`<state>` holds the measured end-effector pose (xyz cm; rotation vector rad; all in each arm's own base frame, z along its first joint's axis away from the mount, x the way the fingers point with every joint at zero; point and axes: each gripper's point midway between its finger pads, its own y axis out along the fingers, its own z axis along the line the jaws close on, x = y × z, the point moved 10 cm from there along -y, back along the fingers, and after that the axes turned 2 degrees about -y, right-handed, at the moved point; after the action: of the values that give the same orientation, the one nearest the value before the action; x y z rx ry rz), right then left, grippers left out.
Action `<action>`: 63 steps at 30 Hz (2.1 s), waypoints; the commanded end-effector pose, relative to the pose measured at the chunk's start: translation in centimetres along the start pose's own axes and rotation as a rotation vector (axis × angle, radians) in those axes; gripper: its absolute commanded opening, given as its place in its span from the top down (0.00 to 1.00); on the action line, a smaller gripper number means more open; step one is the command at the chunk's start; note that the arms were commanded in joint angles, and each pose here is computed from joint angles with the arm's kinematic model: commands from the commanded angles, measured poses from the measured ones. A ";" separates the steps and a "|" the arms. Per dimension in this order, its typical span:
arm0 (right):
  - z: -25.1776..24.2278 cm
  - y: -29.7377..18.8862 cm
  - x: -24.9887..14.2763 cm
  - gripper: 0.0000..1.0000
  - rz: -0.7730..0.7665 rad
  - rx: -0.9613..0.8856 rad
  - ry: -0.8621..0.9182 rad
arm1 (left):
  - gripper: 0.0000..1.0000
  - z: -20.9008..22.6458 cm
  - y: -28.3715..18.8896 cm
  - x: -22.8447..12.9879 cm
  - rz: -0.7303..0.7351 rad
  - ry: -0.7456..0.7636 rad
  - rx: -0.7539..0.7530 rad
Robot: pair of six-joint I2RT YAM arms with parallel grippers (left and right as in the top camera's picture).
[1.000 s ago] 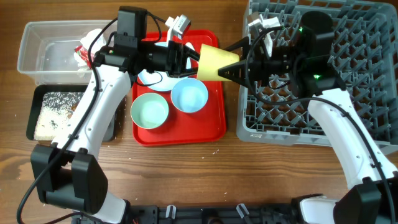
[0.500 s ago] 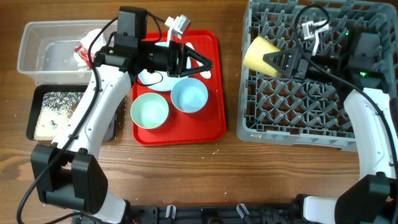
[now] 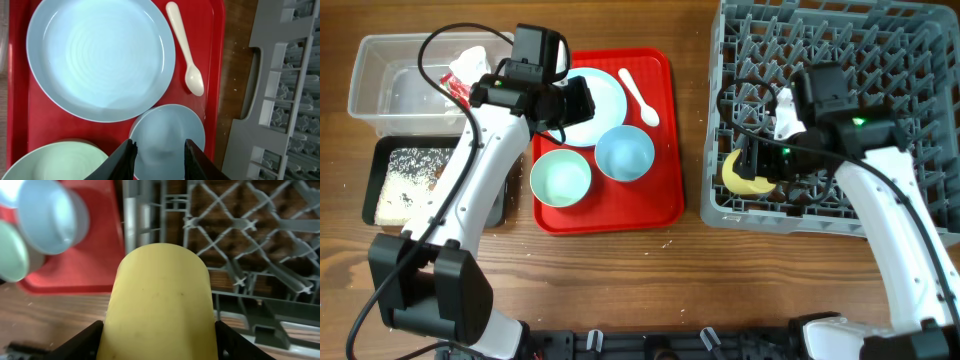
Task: Sort waste into correct bins and load items into the dishwasher rack
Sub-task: 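Place the yellow cup in the rack with the right gripper, then grasp the light-blue bowl on the red tray with the right gripper, then place the light-blue bowl in the rack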
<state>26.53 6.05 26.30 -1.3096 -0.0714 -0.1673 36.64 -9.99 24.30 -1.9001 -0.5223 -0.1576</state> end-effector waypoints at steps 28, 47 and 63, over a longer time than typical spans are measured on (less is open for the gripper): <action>11.3 6.5 8.0 0.41 -0.144 0.096 -0.150 | 0.31 3.5 -1.8 2.0 -0.121 -0.064 0.147; 12.2 19.5 7.6 0.96 0.114 0.098 -0.089 | 0.00 8.7 -3.1 3.3 -0.137 -0.193 0.247; -0.1 -1.4 14.7 0.96 -0.756 -0.997 0.116 | 0.00 8.7 -3.1 3.3 -0.137 -0.193 0.247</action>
<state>39.06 5.42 32.80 -1.8401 -0.4072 -1.0709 37.43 -0.44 23.90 -1.6589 -0.7469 0.0242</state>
